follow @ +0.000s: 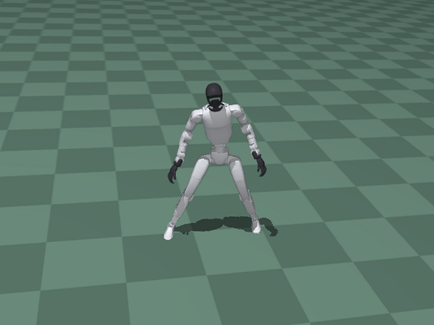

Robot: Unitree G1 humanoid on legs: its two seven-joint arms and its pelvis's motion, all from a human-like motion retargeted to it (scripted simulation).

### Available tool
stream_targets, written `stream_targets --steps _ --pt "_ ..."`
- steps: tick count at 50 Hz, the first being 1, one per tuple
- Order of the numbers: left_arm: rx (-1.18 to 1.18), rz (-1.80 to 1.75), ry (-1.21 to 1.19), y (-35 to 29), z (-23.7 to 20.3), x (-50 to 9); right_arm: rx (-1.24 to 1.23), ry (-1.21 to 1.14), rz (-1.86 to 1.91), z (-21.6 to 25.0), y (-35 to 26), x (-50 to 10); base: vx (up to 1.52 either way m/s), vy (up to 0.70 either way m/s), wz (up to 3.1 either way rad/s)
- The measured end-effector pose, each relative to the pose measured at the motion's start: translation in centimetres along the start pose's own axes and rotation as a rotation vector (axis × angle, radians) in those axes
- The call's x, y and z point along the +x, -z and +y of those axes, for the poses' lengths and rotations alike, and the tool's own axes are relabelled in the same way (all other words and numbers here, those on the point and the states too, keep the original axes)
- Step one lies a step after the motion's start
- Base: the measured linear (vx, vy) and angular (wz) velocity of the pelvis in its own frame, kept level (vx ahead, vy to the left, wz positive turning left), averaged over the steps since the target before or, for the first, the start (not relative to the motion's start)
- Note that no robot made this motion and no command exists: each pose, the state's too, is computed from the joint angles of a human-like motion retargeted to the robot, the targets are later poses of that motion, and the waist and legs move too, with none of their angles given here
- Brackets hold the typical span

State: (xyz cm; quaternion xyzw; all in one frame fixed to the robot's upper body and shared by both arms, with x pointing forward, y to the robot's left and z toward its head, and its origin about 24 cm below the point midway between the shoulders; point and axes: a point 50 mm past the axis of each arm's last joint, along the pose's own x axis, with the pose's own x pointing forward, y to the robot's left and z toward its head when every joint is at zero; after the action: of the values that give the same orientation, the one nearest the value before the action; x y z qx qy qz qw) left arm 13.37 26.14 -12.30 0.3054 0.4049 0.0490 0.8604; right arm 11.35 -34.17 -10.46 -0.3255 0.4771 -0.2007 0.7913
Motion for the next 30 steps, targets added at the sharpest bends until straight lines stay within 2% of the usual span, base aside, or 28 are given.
stream_targets --steps 6,12,19,25,30 --pt "0.152 -0.06 0.015 -1.5 1.5 0.9 0.084 -0.117 0.03 4.0 0.7 -1.6 -0.19 0.56 0.48" --pt "-0.006 0.158 -0.1 1.8 2.9 0.7 -0.092 -0.251 -0.058 7.3 -1.0 -2.6 -0.08 0.47 0.29" --pt "-0.22 0.403 -0.205 5.4 1.8 -0.6 -0.145 -0.246 -0.257 6.0 -6.1 -1.9 -0.1 0.28 -0.4" --pt "-0.298 0.415 -0.114 5.4 -1.2 -1.3 -0.07 -0.225 -0.38 4.0 -10.0 -1.6 -0.09 0.17 -0.4" --pt "-0.396 0.338 -0.018 2.9 -4.3 -1.2 0.018 -0.22 -0.412 2.7 -11.4 -1.5 -0.07 0.14 -0.5"
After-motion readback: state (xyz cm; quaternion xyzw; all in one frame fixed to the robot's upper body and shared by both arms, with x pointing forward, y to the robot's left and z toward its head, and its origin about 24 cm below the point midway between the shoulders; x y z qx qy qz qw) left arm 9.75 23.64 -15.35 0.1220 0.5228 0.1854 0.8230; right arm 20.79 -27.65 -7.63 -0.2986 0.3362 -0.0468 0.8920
